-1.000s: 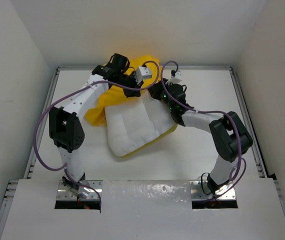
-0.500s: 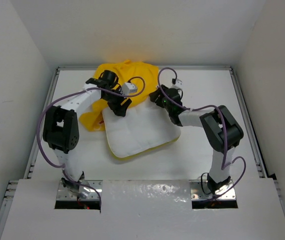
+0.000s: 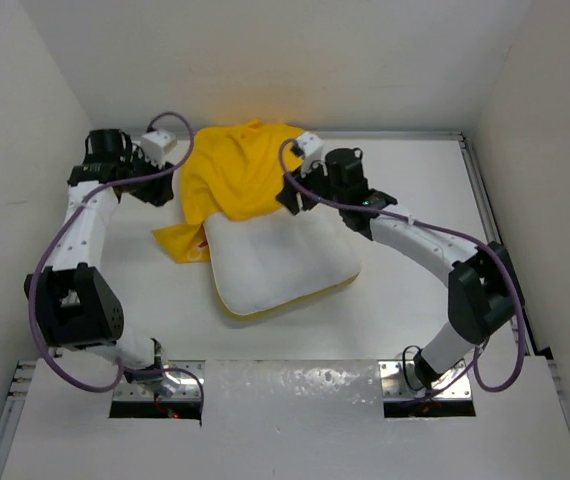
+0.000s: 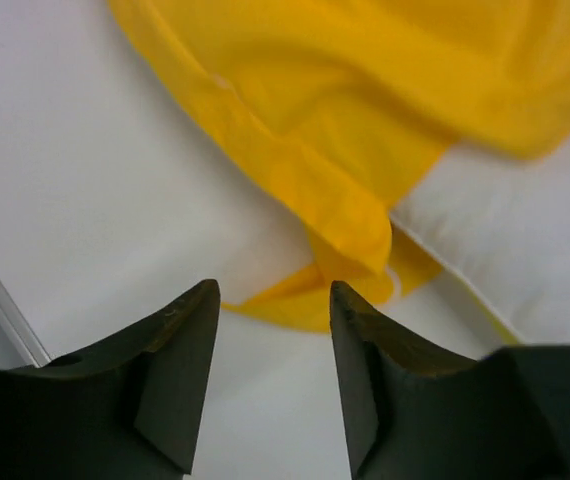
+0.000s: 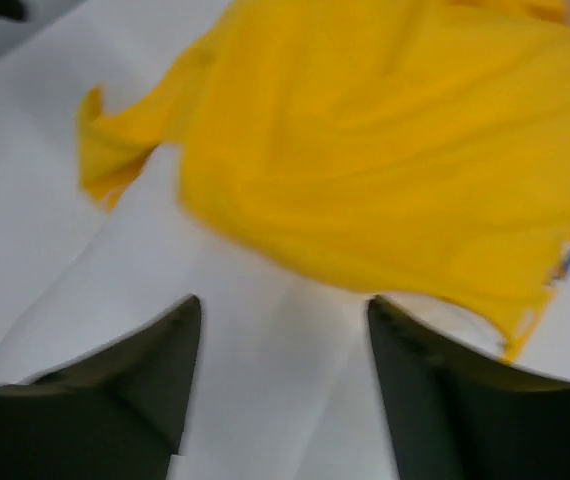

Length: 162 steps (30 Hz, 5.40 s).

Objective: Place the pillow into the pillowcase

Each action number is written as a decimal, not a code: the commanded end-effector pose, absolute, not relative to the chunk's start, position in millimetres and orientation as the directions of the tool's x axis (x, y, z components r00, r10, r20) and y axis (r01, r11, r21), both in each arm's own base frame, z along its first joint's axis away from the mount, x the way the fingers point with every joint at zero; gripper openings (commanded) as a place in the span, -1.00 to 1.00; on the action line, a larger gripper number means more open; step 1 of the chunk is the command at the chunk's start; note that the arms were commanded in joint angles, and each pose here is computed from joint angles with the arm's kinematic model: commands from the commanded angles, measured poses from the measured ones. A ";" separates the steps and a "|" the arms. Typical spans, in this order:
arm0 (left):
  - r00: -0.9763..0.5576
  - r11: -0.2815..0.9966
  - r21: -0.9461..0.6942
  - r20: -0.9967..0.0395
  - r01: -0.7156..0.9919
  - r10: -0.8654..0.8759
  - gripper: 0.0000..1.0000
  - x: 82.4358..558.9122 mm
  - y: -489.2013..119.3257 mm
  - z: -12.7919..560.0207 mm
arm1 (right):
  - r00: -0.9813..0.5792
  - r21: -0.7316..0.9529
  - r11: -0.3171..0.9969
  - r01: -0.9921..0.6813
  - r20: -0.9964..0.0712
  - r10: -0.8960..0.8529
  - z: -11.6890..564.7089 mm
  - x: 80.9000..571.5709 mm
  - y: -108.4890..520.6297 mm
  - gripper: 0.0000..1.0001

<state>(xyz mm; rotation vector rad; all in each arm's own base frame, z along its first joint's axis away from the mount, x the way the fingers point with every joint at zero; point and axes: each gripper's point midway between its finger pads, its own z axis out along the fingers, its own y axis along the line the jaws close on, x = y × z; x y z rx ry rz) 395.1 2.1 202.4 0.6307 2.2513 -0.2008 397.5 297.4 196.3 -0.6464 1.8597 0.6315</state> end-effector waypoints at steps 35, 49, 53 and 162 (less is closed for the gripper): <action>-0.572 0.631 -0.191 -0.664 0.752 0.482 -1.00 306.6 -48.4 87.9 | -0.296 0.312 0.713 -0.627 -0.943 0.152 243.1 454.6 478.7 -1.00; -0.496 0.383 -0.349 -0.768 0.855 0.405 -1.00 255.6 -81.6 172.0 | -0.323 0.133 0.859 -0.495 -0.946 -0.040 140.4 512.8 462.2 -1.00; -0.506 0.430 -0.335 -0.770 0.839 0.388 -1.00 258.8 -68.1 174.7 | -0.422 0.144 0.873 -0.466 -0.903 -0.076 93.1 508.8 446.0 -1.00; -0.230 0.034 -0.246 -0.839 0.969 0.493 -0.47 377.5 -310.1 232.2 | -0.457 0.506 0.849 -0.152 -0.798 0.394 94.7 502.6 220.8 -0.83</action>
